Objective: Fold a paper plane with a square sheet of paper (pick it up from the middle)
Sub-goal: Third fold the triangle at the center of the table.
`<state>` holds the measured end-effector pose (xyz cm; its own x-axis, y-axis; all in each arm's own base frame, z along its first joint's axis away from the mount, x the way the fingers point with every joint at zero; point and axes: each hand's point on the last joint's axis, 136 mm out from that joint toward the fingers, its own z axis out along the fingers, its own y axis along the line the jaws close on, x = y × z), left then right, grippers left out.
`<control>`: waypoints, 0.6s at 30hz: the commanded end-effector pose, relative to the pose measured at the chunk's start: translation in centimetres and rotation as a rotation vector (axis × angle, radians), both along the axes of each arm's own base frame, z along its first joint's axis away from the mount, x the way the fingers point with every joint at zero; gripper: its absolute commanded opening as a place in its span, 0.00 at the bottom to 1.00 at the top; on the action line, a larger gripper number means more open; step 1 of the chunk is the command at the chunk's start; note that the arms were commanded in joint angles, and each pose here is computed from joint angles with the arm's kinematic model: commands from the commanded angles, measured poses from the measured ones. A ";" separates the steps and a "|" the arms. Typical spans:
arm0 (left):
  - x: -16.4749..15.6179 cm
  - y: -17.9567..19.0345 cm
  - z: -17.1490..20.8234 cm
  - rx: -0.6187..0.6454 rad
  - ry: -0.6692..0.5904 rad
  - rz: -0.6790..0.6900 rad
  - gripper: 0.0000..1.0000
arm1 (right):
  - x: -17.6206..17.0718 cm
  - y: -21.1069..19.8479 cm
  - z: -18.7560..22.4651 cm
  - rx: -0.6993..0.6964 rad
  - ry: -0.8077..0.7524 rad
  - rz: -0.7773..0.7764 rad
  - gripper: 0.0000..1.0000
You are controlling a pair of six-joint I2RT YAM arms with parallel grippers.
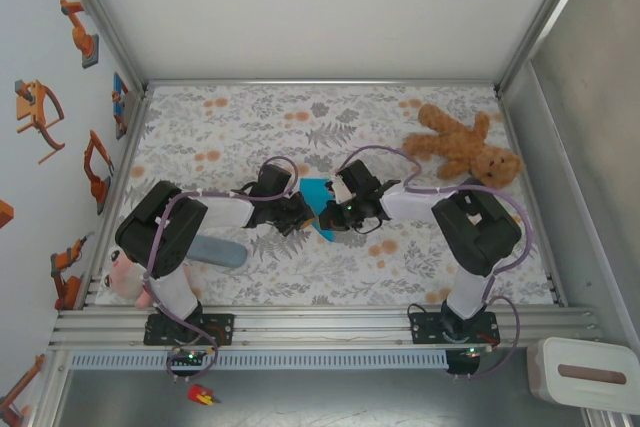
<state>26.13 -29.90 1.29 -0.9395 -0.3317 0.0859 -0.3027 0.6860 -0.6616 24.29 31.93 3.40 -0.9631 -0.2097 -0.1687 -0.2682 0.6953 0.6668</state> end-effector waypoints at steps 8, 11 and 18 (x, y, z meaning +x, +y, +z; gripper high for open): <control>-1.8 1.4 -2.2 0.064 0.071 0.005 0.05 | -0.8 0.4 -1.1 0.021 0.066 0.008 0.06; -1.9 1.5 -2.3 0.067 0.071 0.007 0.05 | -0.9 0.4 -1.3 0.024 0.077 0.010 0.06; -2.0 1.6 -2.6 0.072 0.079 0.010 0.05 | -1.3 0.3 -2.0 0.024 0.104 0.010 0.06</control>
